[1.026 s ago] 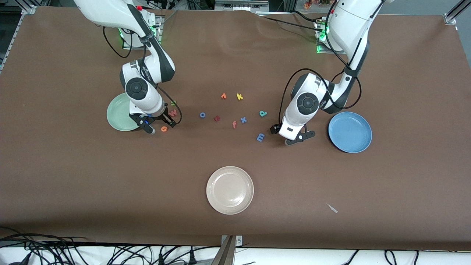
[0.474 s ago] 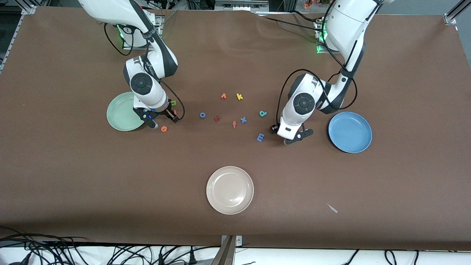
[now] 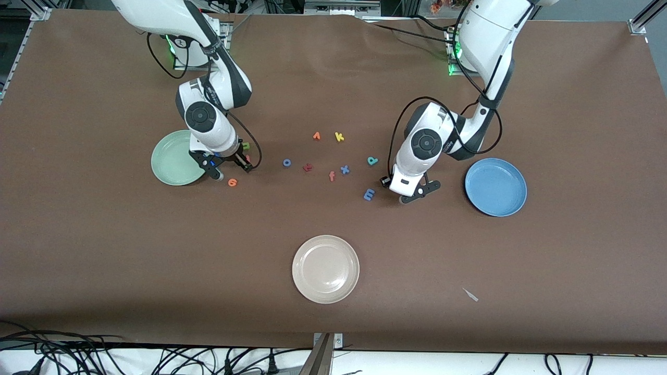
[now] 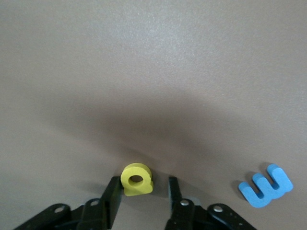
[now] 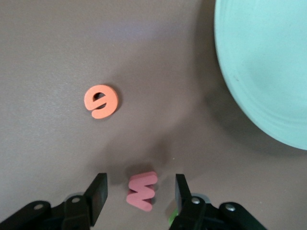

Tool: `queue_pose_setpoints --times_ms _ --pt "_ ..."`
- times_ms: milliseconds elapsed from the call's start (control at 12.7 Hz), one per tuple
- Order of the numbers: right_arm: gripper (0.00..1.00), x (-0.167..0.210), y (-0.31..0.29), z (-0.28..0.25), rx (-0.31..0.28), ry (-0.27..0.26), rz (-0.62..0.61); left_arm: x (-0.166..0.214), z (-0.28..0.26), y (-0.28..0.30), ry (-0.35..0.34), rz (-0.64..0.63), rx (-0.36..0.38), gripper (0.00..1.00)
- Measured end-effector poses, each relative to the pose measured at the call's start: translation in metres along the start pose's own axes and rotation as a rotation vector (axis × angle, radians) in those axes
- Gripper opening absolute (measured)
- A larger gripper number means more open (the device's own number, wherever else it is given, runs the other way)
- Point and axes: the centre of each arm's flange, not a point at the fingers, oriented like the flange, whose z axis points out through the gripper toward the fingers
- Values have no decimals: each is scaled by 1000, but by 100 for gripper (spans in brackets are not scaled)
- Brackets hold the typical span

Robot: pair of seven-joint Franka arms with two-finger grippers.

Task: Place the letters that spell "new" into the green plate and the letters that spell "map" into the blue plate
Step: 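Lift the pink w with the right gripper while the left gripper lifts yellow d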

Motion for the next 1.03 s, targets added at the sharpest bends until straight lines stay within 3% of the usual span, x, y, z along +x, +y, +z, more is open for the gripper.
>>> queue_pose_setpoints --times_ms 316,474,553,632,789,1026 --pt "61 -4 1 5 9 3 0 0 -1 1 2 1 -2 33" --pt "42 -8 -1 8 13 5 5 0 -1 1 2 2 -3 29" --pt "41 -10 -2 8 17 7 3 0 -1 1 2 2 -3 28" --pt "32 -10 -3 7 25 10 2 0 -1 1 2 2 -3 27" --pt "26 -11 -4 6 27 11 1 0 -1 1 2 2 -3 27" --pt "27 -8 -8 -6 45 18 -4 1 -2 0 -8 4 13 27"
